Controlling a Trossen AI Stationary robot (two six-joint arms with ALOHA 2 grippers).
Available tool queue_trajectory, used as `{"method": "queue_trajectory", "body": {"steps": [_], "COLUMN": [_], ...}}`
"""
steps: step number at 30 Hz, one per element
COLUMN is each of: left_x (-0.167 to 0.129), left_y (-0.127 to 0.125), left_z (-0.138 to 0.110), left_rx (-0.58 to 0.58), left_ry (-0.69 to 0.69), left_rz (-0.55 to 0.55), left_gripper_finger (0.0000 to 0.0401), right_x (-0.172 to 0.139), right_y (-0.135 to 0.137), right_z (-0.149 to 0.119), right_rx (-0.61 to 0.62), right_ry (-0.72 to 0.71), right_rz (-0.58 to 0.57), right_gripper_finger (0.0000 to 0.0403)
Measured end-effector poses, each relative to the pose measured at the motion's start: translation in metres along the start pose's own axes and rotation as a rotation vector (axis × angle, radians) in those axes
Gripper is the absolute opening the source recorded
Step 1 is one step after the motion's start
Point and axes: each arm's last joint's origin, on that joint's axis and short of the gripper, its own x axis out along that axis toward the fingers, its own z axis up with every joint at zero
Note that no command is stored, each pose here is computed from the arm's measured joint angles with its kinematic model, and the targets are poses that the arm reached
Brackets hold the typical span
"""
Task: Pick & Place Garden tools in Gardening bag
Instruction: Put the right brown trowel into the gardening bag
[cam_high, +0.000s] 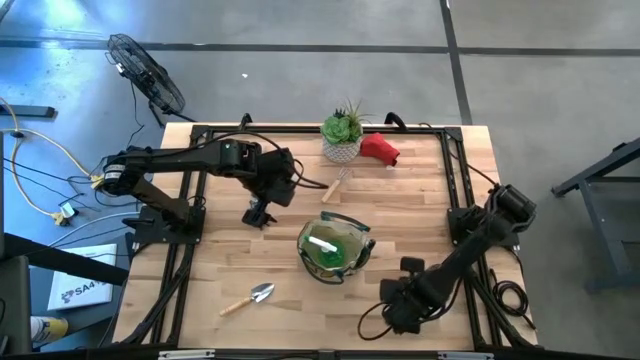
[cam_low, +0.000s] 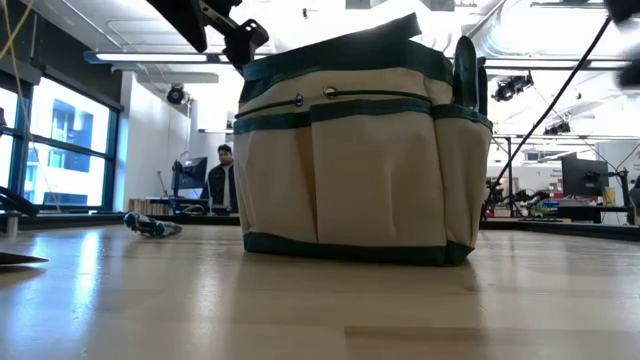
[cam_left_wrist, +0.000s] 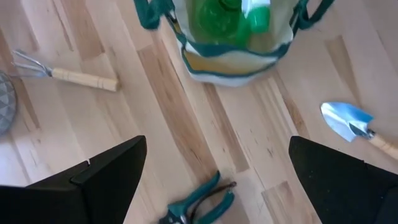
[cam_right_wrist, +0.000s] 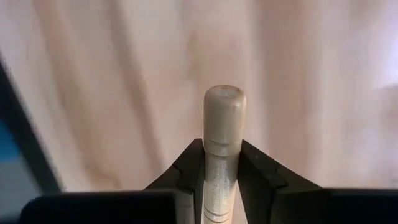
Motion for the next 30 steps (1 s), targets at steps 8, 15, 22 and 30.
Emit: {"method": "queue_trajectory", "body": {"steps": [8, 15, 22, 30], "left_x": [0.011, 0.040, 0.067, 0.089], "left_y": [0.006, 0.039, 0.079, 0.094], "left_z": [-0.020, -0.062, -0.093, -0.101], "left_rx": [-0.035, -0.019, -0.111, -0.319], "left_ry": [-0.060, -0.179, -0.398, -0.596], "left_rz": [-0.296, -0.341, -0.147, -0.020], "left_gripper_finger": [0.0385, 0.0385, 0.0385, 0.0385], "right_x": [-0.057, -0.066, -0.067, -0.069], "right_y": [0.010, 0.015, 0.011, 0.008], "right_z": [0.022, 0.029, 0.037, 0.054], "right_rx": [-0.032, -0.096, -0.130, -0.265], "right_ry": [-0.322, -0.432, -0.480, -0.542], "right_rz": [-0.094, -0.087, -0.123, -0.137], "right_gripper_finger": [0.0059, 0.0059, 0.0059, 0.0059]}}
